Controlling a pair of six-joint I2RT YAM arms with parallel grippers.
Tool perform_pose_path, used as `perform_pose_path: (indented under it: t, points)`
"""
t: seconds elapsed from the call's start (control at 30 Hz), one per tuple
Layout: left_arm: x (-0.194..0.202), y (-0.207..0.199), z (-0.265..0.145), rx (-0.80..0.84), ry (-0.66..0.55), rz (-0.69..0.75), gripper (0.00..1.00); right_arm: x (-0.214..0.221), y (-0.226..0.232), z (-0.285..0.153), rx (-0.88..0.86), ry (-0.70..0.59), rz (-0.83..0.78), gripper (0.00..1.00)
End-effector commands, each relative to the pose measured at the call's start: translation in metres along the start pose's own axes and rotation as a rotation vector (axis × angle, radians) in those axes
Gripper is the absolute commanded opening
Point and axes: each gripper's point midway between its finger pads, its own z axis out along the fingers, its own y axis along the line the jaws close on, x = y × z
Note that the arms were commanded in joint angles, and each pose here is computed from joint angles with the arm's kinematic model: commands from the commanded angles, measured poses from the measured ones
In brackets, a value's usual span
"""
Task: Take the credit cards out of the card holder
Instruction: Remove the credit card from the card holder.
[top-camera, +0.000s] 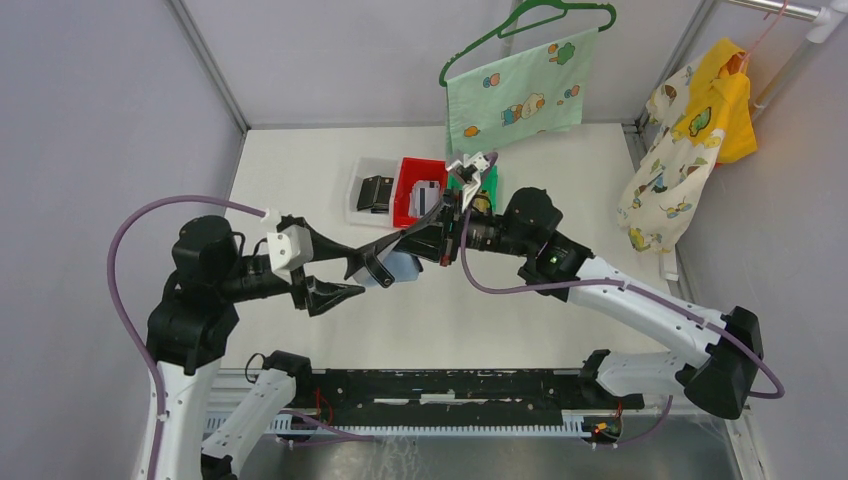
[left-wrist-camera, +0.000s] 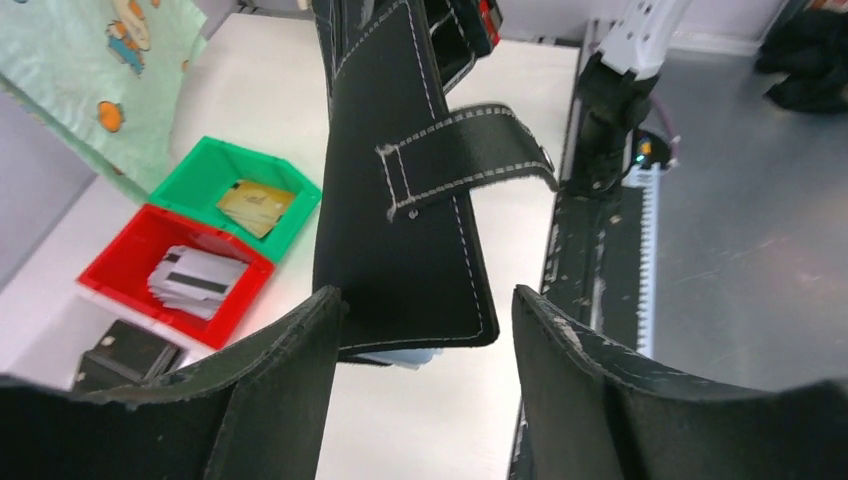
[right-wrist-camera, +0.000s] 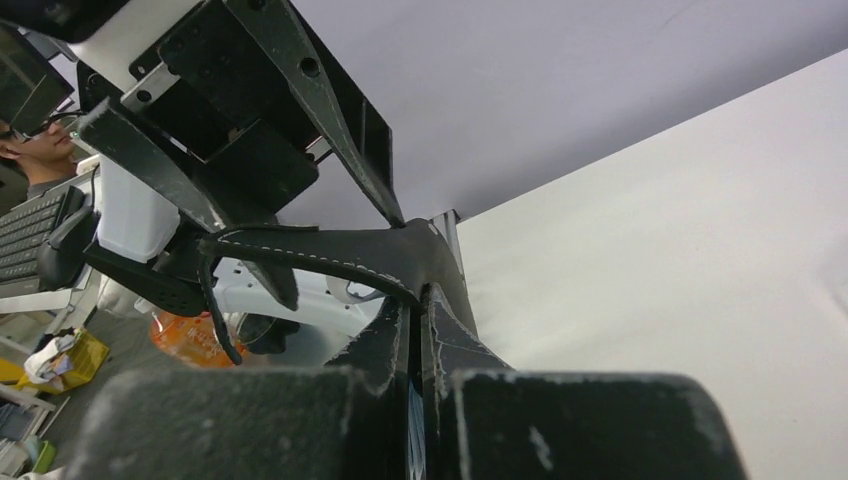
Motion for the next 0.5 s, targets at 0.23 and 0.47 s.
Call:
perform_pose_path:
  t: [0.23, 0.47]
  points:
    - [0.004, 0.038, -0.016, -0.271, -0.015, 0.316, 0.7, -0.032, 0.041, 0.004, -0.168, -0.048, -0.032, 0.0]
    - [-0.004, 0.033, -0.007, -0.225, -0.073, 0.199, 0.62, -0.027, 0.044, 0.008, -0.2, -0.02, -0.007, 0.0]
